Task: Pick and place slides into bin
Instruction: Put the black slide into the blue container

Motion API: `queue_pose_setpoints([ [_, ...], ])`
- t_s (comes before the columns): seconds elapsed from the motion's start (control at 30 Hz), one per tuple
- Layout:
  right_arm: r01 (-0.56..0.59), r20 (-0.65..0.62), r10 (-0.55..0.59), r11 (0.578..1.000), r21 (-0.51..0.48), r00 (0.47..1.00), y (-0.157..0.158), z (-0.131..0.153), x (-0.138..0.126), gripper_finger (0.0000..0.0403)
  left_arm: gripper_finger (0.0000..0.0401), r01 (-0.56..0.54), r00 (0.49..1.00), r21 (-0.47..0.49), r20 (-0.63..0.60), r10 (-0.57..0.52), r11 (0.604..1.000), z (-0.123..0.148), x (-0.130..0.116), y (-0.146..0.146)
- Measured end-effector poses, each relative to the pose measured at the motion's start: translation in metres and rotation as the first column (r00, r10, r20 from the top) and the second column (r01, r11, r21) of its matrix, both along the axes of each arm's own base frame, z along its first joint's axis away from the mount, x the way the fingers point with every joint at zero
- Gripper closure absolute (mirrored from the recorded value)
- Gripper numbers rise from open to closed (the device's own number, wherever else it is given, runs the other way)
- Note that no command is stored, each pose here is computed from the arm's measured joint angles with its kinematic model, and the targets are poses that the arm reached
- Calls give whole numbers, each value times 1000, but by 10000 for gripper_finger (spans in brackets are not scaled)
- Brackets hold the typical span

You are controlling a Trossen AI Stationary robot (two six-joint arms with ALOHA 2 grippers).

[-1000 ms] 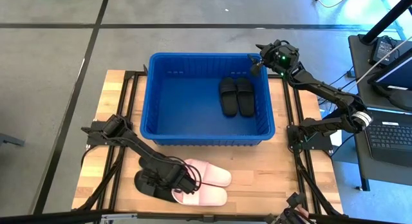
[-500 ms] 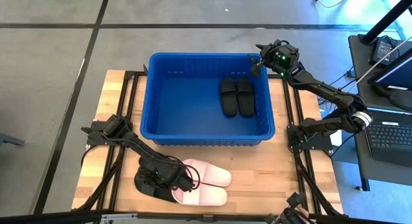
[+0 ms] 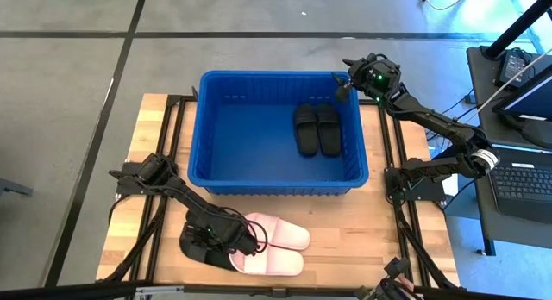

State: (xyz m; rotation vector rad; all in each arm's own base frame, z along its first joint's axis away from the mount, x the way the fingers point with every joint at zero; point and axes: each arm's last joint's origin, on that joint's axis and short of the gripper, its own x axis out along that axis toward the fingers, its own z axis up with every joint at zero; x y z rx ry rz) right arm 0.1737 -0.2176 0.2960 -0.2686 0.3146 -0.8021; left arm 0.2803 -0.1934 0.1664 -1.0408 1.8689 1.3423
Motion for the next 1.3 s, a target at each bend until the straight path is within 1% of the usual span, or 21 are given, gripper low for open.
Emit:
queue_pose_setpoints([
  [0.13,0,0,0,1000,0,1000,0,0,0,124,296,1,1000,-3,3,-1,1000,0,0,0],
  [0.33,-1,0,1,1000,0,1000,0,0,0,124,384,0,1000,-20,22,0,1000,-1,2,-1],
  [0.37,0,-1,0,1000,-1,1000,0,0,0,124,390,2,1000,-19,25,-1,1000,0,3,-2],
  [0.5,-1,-3,1,1000,-3,1000,0,0,0,124,390,-1,1000,-15,20,2,1000,10,3,-2],
  [0.6,-1,-3,1,1000,-3,1000,0,0,0,124,395,1,999,5,-40,-1,1000,24,-1,-2],
  [0.7,-1,-2,1,1000,-5,1000,0,0,0,124,395,-6,993,6,-120,6,1000,40,-9,-2],
  [0.77,-1,-1,1,1000,-6,1000,0,0,0,124,397,-11,992,-15,-122,9,1000,49,-13,-2],
  [0.83,-1,1,1,1000,-8,1000,0,1,0,124,397,-36,993,-13,-109,34,999,54,-15,-3],
  [0.9,-1,1,1,1000,-8,1000,0,1,0,124,397,-52,993,-11,-111,51,999,58,-16,-3],
  [1.17,-1,7,1,1000,-16,1000,0,2,0,124,399,-80,987,-58,-146,71,995,59,-17,-4],
  [1.3,0,10,1,1000,-20,1000,0,2,0,124,399,-86,982,-108,-177,66,990,60,-20,-9],
])
